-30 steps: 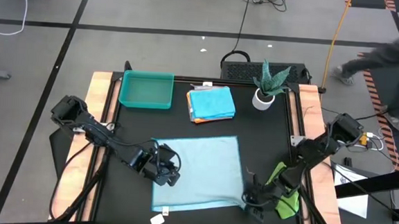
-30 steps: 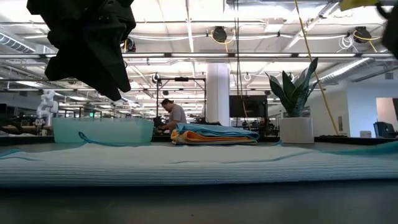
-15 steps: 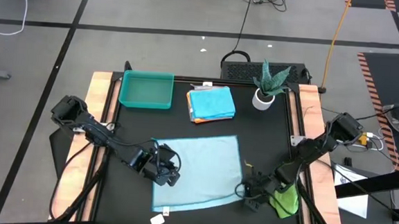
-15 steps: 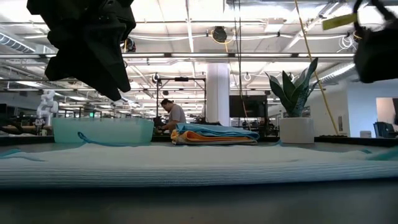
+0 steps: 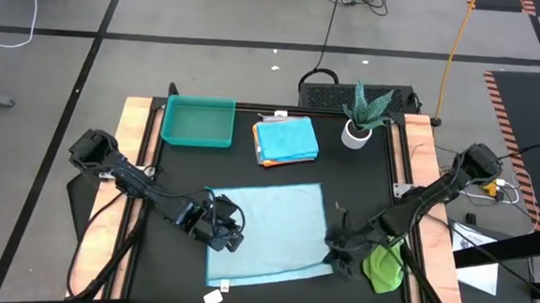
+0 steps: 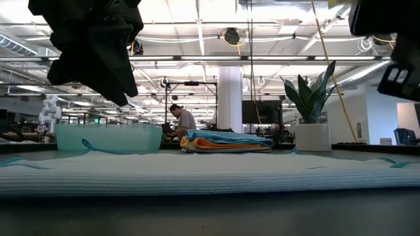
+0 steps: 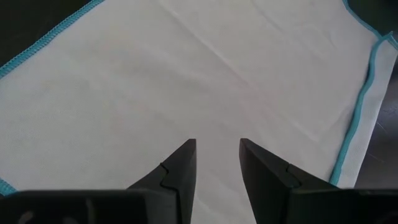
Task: Fold microfiber towels
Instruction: Fold the light blue microfiber towel
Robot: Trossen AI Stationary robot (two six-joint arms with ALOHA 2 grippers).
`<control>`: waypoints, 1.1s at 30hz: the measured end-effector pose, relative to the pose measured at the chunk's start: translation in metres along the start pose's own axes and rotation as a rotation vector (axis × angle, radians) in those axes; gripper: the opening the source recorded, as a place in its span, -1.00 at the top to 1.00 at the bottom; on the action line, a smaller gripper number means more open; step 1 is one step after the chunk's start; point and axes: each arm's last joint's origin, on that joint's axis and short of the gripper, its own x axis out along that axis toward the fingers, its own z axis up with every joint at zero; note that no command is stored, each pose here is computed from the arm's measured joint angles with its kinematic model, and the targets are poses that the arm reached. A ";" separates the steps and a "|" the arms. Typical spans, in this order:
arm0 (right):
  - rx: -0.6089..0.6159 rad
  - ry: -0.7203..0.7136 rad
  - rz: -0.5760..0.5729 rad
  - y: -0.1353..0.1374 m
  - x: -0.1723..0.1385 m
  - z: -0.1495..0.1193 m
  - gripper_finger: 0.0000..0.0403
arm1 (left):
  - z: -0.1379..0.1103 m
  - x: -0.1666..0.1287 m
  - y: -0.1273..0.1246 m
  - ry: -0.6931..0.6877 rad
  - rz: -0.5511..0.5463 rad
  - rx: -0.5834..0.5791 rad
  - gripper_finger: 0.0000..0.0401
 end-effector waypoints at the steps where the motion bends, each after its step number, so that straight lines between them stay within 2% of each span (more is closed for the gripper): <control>1: -0.003 0.015 -0.044 -0.005 0.000 0.000 1.00 | 0.000 0.000 0.000 0.000 0.000 0.000 0.39; 6: -0.018 0.094 -0.207 -0.025 0.006 -0.002 1.00 | 0.000 0.000 0.000 0.000 -0.001 -0.004 0.39; 16: -0.040 0.132 -0.234 -0.032 0.024 -0.003 1.00 | 0.000 0.000 0.000 -0.002 -0.004 -0.002 0.39; 26: -0.021 0.132 -0.127 -0.024 0.036 -0.004 1.00 | 0.000 0.000 0.000 -0.001 -0.003 0.002 0.39; 33: 0.020 0.164 -0.090 -0.012 0.035 -0.023 1.00 | 0.000 0.000 0.000 -0.001 -0.003 0.003 0.39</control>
